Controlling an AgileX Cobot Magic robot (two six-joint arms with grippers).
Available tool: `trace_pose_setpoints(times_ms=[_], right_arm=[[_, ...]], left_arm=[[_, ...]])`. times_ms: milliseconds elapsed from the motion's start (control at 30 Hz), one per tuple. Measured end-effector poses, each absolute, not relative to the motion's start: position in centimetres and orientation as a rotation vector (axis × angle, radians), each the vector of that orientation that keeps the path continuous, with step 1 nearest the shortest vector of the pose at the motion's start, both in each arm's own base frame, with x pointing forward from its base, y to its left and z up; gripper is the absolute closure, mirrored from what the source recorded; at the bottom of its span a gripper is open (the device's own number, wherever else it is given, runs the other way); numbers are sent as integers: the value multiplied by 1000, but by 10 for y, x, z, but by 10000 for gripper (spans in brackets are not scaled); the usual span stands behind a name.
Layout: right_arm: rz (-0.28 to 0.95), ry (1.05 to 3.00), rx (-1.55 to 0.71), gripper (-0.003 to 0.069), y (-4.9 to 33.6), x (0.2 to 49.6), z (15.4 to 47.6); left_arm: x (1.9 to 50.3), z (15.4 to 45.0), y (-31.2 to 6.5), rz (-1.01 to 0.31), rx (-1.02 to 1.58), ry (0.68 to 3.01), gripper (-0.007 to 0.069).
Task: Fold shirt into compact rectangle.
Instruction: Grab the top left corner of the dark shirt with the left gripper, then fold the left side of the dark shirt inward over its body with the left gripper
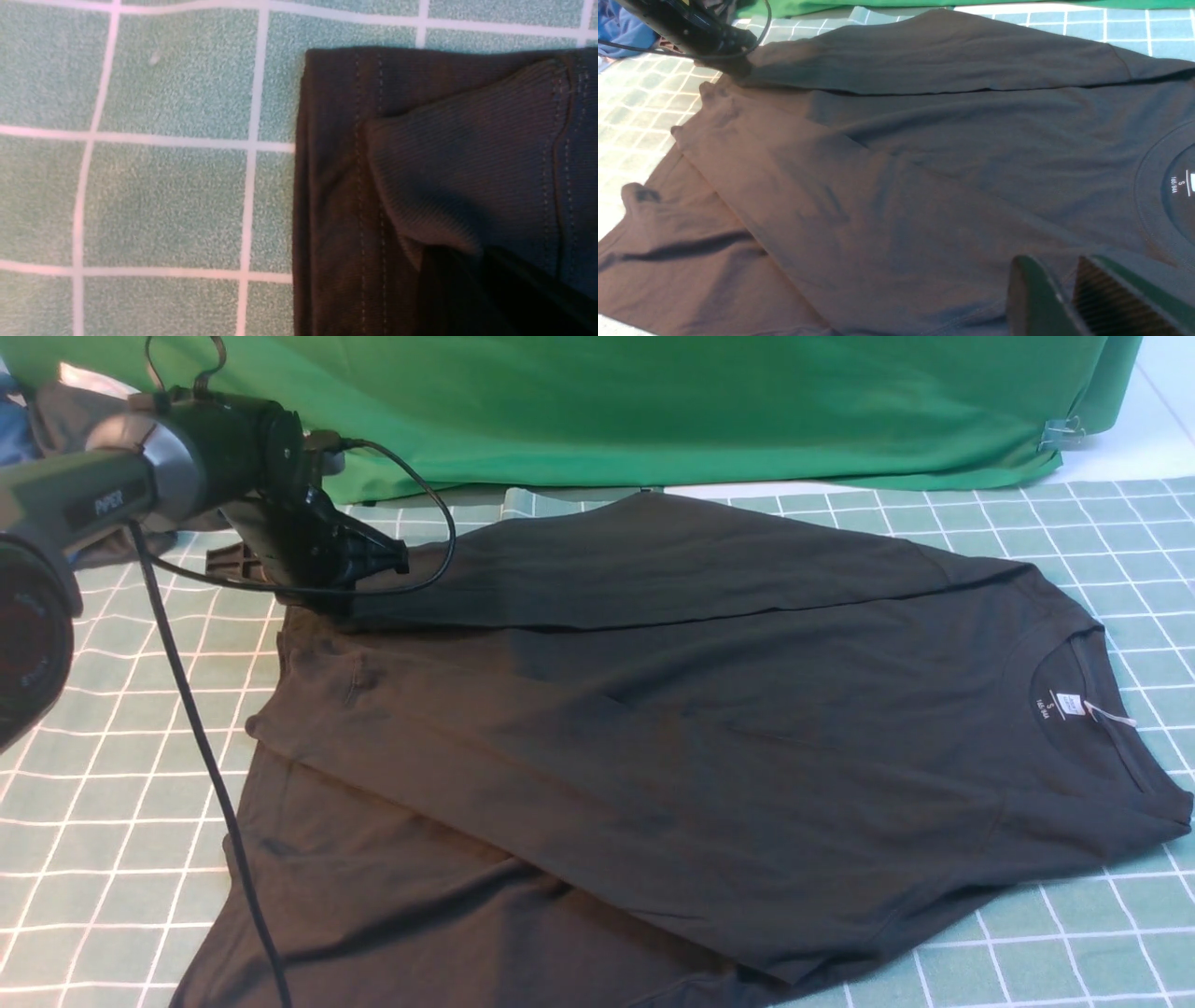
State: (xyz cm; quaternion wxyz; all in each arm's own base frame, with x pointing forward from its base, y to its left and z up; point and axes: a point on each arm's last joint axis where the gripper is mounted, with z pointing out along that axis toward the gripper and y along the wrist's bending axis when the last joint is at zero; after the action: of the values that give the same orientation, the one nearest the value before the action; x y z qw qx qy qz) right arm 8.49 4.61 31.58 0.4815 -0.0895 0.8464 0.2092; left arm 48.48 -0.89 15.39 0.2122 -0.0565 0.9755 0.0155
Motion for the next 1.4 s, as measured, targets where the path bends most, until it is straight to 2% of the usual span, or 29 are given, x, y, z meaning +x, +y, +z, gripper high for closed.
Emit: trace_pose_setpoints(times_ms=[67,267,300,433,533,633,733,933,1067,1200,1400], right_arm=[[510,2063,-218,526,46,85,316],[510,2063,-218,519,46,85,316],[497,2062,-224,517,45,85,316],[456,2070,-192,526,42,88,315],[410,2095,-163,550,40,92,314],[289,2162,-172,619,39,105,314],[211,2165,-199,637,39,116,323],[133,2140,-230,638,41,131,339],[118,2154,-237,638,43,137,338],[120,2147,-239,638,43,138,339],[122,2140,-240,638,43,138,339]], left_arm=[[484,158,-9,44,-157,2704,608],[477,200,-10,18,-157,2637,609],[473,215,-10,5,-145,2626,609],[461,240,-12,-22,-132,2642,609],[451,256,-14,-47,-111,2662,609],[432,283,-15,-69,-89,2679,609],[415,297,-17,-101,-97,2686,609],[370,291,-20,-178,-132,2728,609],[333,285,-21,-226,-163,2733,609],[296,272,-20,-230,-200,2738,609],[271,253,-19,-227,-225,2786,609]])
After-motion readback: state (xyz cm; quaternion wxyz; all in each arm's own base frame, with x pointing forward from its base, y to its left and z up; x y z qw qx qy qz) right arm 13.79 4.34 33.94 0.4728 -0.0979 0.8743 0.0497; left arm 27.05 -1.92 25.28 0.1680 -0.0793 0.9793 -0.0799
